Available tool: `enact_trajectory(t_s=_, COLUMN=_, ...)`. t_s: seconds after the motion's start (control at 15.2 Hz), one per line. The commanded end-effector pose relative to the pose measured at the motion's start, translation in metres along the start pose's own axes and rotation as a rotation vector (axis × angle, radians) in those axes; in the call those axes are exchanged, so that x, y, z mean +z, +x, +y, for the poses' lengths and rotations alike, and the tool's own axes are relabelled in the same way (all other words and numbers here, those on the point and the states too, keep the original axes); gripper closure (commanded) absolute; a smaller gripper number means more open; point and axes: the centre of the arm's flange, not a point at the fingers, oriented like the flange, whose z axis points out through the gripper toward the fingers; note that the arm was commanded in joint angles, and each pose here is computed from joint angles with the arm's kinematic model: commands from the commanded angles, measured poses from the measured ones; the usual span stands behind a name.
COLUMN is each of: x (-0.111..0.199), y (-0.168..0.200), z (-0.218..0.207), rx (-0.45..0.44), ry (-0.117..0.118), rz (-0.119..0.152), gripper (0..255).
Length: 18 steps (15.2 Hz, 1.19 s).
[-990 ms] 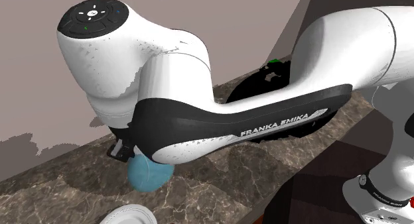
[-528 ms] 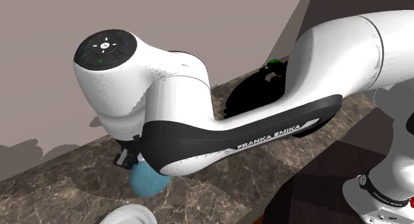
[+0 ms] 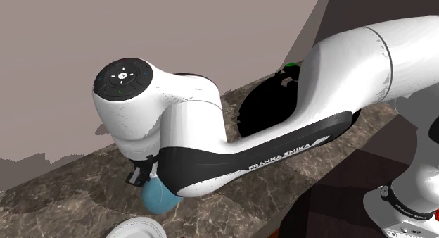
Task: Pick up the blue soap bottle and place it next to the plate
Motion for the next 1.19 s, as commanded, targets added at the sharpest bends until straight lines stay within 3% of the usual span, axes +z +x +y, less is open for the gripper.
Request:
enact_trajectory(t_s=0.0, x=0.001, y=0.0, z=0.0, rx=0.0, ry=0.0, rz=0.001, gripper=255)
enact_trajectory(t_s=0.26, x=0.001, y=0.0, z=0.0, rx=0.0, ry=0.0, rz=0.001, gripper=255)
enact_trajectory(t_s=0.33, x=0.001, y=0.0, z=0.0, rx=0.0, ry=0.0, rz=0.001, gripper=0)
enact_trajectory(t_s=0.66, x=0.001, y=0.0, z=0.0, rx=0.0, ry=0.0, rz=0.001, gripper=0)
enact_trajectory(t_s=0.92, x=-0.049, y=0.0, z=0.0, rx=0.0, ry=0.0, rz=0.001, gripper=0)
enact_trajectory(t_s=1.12, x=-0.049, y=0.0, z=0.0, rx=0.0, ry=0.0, rz=0.001, gripper=0)
